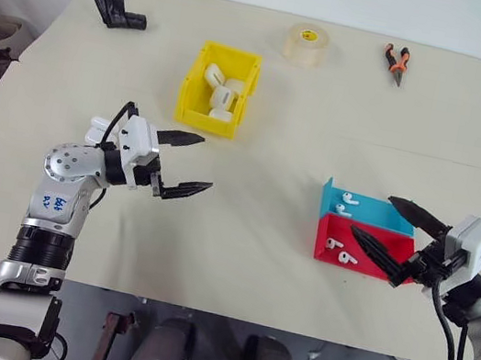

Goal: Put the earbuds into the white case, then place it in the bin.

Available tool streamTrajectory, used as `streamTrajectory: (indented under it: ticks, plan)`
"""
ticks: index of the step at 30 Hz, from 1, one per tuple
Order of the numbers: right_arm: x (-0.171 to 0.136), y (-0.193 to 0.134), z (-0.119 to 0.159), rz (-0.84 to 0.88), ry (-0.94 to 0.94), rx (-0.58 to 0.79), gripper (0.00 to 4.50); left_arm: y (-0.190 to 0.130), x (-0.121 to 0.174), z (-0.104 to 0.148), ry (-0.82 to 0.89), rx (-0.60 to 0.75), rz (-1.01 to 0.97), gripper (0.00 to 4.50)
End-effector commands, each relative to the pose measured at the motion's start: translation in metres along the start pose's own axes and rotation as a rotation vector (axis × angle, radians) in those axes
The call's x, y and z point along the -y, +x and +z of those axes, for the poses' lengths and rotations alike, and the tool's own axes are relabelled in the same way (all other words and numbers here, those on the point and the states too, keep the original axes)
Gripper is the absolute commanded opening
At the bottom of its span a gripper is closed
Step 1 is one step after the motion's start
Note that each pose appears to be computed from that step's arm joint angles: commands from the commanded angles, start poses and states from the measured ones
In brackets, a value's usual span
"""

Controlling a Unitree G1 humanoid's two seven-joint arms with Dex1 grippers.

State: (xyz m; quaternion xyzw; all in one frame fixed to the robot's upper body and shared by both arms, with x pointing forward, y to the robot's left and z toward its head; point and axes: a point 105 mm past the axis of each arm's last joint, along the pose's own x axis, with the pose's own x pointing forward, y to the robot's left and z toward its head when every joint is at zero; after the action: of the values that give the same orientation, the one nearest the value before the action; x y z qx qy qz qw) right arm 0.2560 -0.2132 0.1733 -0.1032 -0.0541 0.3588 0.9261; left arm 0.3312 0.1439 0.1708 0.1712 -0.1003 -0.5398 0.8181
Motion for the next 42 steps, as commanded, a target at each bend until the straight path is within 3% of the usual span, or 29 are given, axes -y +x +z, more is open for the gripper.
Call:
streamTrajectory:
  ticks: [1, 12, 20, 22, 30, 37, 42]
  plan:
    - [0.001, -0.003, 0.008, 0.007, -0.029, 0.03, 4.5, -0.006, -0.002, 0.004, 0.032, 0.002, 0.019, 4.47]
    - [0.0, 0.003, 0.011, 0.056, -0.038, 0.055, 4.5, -0.016, -0.01, 0.007, 0.006, 0.01, 0.087, 4.47]
    - [-0.023, 0.037, 0.03, 0.221, -0.116, 0.178, 4.5, -0.072, -0.023, -0.006, -0.139, -0.211, 0.452, 4.47]
    - [-0.029, 0.043, 0.038, 0.255, -0.119, 0.254, 4.5, -0.084, -0.022, -0.01, -0.204, -0.256, 0.547, 4.47]
    - [-0.04, 0.055, 0.046, 0.353, -0.128, 0.319, 4.5, -0.126, -0.003, -0.024, -0.346, -0.478, 0.838, 4.47]
    - [-0.034, 0.056, 0.041, 0.352, -0.103, 0.292, 4.5, -0.135, -0.008, -0.02, -0.404, -0.557, 0.868, 4.47]
    - [-0.029, 0.056, 0.04, 0.342, -0.089, 0.273, 4.5, -0.153, -0.042, -0.011, -0.477, -0.788, 0.893, 4.47]
